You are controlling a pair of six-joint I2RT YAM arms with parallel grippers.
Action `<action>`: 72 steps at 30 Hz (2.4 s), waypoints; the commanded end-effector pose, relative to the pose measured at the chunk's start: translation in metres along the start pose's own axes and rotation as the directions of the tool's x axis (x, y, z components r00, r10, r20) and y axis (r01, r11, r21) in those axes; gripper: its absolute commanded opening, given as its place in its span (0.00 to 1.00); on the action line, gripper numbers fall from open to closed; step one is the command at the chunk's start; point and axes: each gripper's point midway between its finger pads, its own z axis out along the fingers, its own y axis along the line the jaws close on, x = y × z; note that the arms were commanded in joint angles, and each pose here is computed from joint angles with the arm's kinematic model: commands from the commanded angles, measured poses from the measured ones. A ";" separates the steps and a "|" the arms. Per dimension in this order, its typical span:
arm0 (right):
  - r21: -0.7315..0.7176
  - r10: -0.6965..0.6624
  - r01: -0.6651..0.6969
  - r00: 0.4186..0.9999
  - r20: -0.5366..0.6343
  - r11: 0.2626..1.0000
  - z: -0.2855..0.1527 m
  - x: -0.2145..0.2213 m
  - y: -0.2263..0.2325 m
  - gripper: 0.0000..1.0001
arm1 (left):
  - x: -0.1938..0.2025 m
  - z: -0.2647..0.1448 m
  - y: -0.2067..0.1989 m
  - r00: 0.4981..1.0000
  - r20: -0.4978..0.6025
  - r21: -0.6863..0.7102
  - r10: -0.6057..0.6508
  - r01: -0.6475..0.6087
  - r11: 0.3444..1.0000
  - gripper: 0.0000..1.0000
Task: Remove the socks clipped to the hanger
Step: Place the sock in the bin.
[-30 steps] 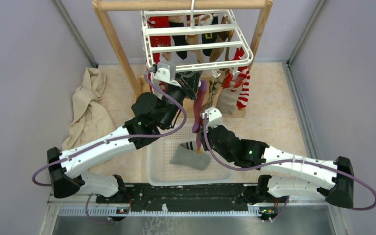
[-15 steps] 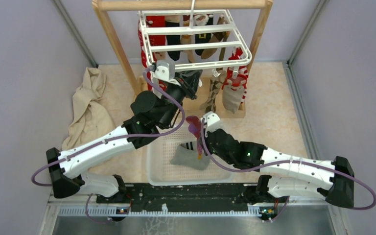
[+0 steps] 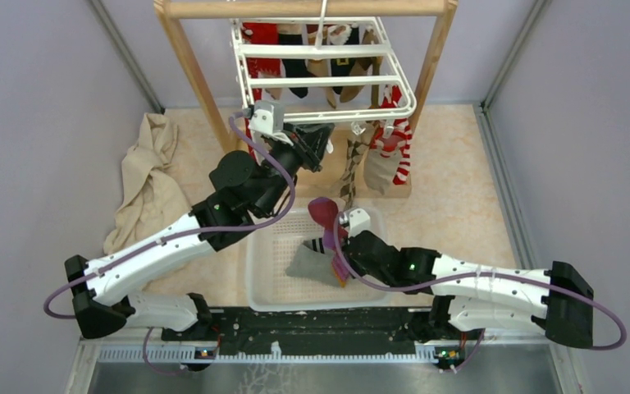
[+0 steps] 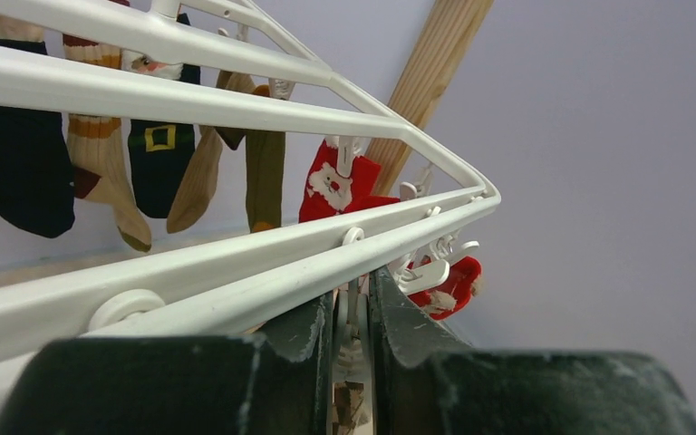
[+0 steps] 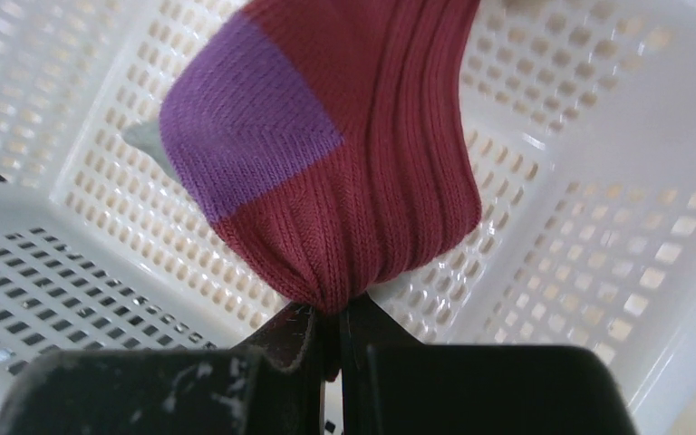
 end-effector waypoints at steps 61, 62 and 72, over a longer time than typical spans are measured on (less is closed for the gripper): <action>-0.083 0.226 -0.219 0.970 0.089 0.972 -0.082 -0.083 0.018 0.98 | 0.043 -0.155 0.024 0.897 -0.438 0.135 -0.062 0.134 0.982 0.99; -0.087 0.227 -0.220 0.970 0.084 0.972 -0.082 -0.079 0.017 0.98 | 0.046 -0.158 0.027 0.893 -0.444 0.122 -0.075 0.143 0.982 0.99; -0.104 0.177 -0.173 0.984 0.029 0.979 -0.069 -0.051 0.018 0.99 | 0.087 -0.169 0.044 0.850 -0.506 0.021 -0.148 0.184 0.983 0.99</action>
